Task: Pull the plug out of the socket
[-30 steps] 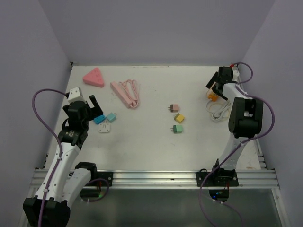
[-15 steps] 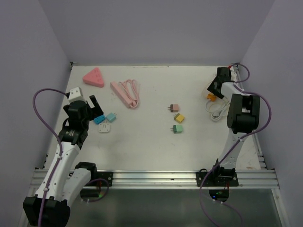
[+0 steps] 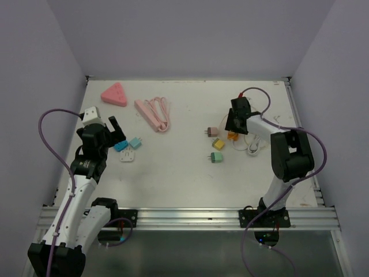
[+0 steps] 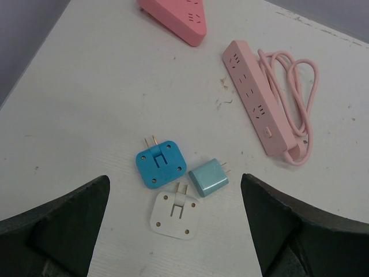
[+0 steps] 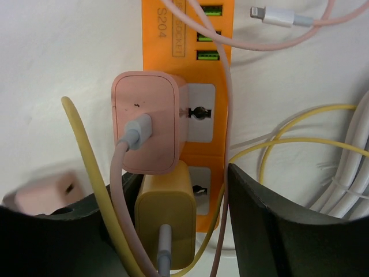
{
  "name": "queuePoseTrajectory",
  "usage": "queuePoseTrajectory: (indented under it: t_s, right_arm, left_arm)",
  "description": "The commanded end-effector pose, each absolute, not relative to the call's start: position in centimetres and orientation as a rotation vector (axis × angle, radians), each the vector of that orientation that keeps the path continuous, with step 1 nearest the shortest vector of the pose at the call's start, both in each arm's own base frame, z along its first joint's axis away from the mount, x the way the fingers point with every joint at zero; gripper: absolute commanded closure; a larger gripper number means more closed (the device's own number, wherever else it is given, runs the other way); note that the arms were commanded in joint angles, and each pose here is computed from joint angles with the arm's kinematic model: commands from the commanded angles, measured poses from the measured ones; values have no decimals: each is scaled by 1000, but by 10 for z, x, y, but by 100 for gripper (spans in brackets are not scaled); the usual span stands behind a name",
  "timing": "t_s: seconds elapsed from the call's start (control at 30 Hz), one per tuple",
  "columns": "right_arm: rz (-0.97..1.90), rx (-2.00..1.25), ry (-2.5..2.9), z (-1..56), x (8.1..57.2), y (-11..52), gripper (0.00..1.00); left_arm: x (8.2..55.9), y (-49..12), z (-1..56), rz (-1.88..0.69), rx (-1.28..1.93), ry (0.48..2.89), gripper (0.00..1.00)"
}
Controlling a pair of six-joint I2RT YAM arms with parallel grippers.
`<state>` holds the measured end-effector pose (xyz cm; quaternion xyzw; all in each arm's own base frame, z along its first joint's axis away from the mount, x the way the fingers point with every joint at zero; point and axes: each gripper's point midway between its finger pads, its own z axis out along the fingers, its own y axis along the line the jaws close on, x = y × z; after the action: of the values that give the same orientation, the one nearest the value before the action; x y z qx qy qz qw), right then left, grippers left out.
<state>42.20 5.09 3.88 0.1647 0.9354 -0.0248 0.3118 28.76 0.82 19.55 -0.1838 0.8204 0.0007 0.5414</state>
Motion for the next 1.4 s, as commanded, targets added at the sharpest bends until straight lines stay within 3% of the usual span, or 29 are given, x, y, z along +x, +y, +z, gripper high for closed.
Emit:
queuePoseTrajectory:
  t_s: [0.0, 0.23, 0.7, 0.87, 1.03, 1.17, 1.23, 1.27, 1.37]
  right_arm:
    - [-56, 186, 2669, 19, 350, 98, 83]
    - [74, -223, 2758, -4, 278, 167, 83]
    - [435, -770, 2612, 23, 234, 336, 92]
    - [287, -712, 2563, 29, 246, 317, 99]
    - [165, -538, 2610, 26, 266, 267, 100]
    - [148, -508, 2617, 26, 266, 248, 88]
    - [152, -504, 2627, 24, 261, 242, 75]
    - [171, -502, 2616, 28, 261, 243, 63]
    - [225, -497, 2595, 40, 257, 246, 39]
  left_arm:
    - [288, 9, 201, -9, -433, 1921, 0]
    - [288, 9, 203, -8, -435, 1916, 0]
    - [288, 11, 201, 9, -432, 1921, 0]
    - [289, 8, 200, -9, -417, 1924, 0]
    - [293, -7, 198, -87, -352, 1941, 0]
    - [297, -27, 188, -190, -274, 1977, 0]
    - [300, -34, 183, -227, -253, 2005, 1]
    - [301, -40, 183, -259, -244, 2012, 0]
    - [301, -58, 181, -371, -219, 2041, 0]
